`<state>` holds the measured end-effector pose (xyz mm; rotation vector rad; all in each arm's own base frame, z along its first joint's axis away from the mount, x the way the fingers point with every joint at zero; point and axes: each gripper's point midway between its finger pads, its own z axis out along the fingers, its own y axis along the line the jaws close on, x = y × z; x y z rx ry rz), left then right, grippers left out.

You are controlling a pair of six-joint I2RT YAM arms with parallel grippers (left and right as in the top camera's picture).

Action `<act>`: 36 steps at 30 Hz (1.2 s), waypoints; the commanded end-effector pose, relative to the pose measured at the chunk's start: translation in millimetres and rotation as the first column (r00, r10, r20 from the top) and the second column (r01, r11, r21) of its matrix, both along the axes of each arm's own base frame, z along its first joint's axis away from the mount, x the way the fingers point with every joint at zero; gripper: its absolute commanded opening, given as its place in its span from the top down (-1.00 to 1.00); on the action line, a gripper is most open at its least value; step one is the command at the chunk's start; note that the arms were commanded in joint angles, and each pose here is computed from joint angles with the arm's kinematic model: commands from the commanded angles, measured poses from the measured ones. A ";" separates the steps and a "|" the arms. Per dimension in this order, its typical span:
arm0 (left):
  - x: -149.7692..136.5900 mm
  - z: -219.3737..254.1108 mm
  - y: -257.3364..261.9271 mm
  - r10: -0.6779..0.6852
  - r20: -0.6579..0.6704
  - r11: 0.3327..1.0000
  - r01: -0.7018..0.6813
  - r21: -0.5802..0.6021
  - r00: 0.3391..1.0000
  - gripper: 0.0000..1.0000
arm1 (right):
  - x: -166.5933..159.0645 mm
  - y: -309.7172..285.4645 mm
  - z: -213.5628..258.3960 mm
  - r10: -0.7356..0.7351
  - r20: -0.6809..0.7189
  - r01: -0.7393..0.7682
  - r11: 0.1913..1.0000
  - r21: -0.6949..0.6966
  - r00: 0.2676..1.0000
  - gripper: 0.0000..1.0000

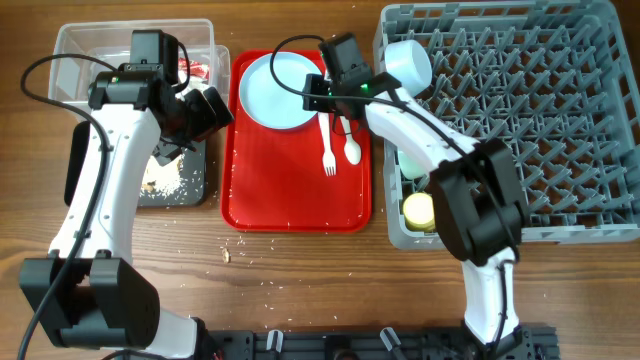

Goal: Sort waste into correct bins and load items into the dishwasher rack
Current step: 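Lift the light-blue plate and stand it upright in the rack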

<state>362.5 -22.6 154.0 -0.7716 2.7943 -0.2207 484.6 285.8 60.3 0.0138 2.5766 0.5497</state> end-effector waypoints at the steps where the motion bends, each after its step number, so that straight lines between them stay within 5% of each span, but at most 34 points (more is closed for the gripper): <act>1: 2.6 4.4 2.8 0.004 0.015 1.000 -0.004 0.009 1.000 -1.00 | 7.2 1.3 -13.2 -0.008 -0.010 0.008 1.000 -0.006 1.000 0.02; 9: 2.6 4.4 2.8 0.004 0.015 1.000 -0.004 0.009 1.000 -1.00 | 8.2 -9.2 -52.7 -0.046 -0.041 0.042 0.996 -0.081 0.998 0.45; 13: 2.5 4.5 2.8 0.004 0.015 1.000 -0.004 0.009 1.000 -1.00 | 9.2 -12.0 -55.4 -0.056 -0.038 0.052 0.994 -0.096 0.998 0.91; 17: 2.6 4.4 2.8 0.004 0.015 1.000 -0.004 0.009 1.000 -0.99 | 11.9 -12.9 -47.9 -0.058 -0.025 0.055 0.995 -0.088 0.998 0.92; 21: 2.6 4.4 2.8 0.004 0.015 1.000 -0.004 0.009 1.000 -1.00 | 26.2 -21.9 20.0 -0.036 0.101 0.042 0.997 -0.057 0.994 0.91; 26: 2.6 4.4 2.8 0.004 0.015 1.000 -0.004 0.009 1.000 -1.00 | 26.2 -99.2 214.8 -0.103 0.473 0.168 0.981 -0.097 0.875 0.92; 30: 2.6 4.4 2.8 0.004 0.015 1.000 -0.004 0.009 1.000 -1.00 | -11.8 -187.9 314.5 -0.129 0.664 0.402 0.873 -0.277 0.736 0.91; 31: 2.6 4.4 2.8 0.004 0.015 1.000 -0.004 0.009 1.000 -0.99 | -31.0 -219.7 334.3 -0.094 0.686 0.472 0.792 -0.387 0.722 0.91; 36: 2.5 4.5 2.8 0.004 0.015 1.000 -0.004 0.009 1.000 -1.00 | -67.2 -289.0 331.0 0.036 0.533 0.463 0.450 -0.764 0.845 0.91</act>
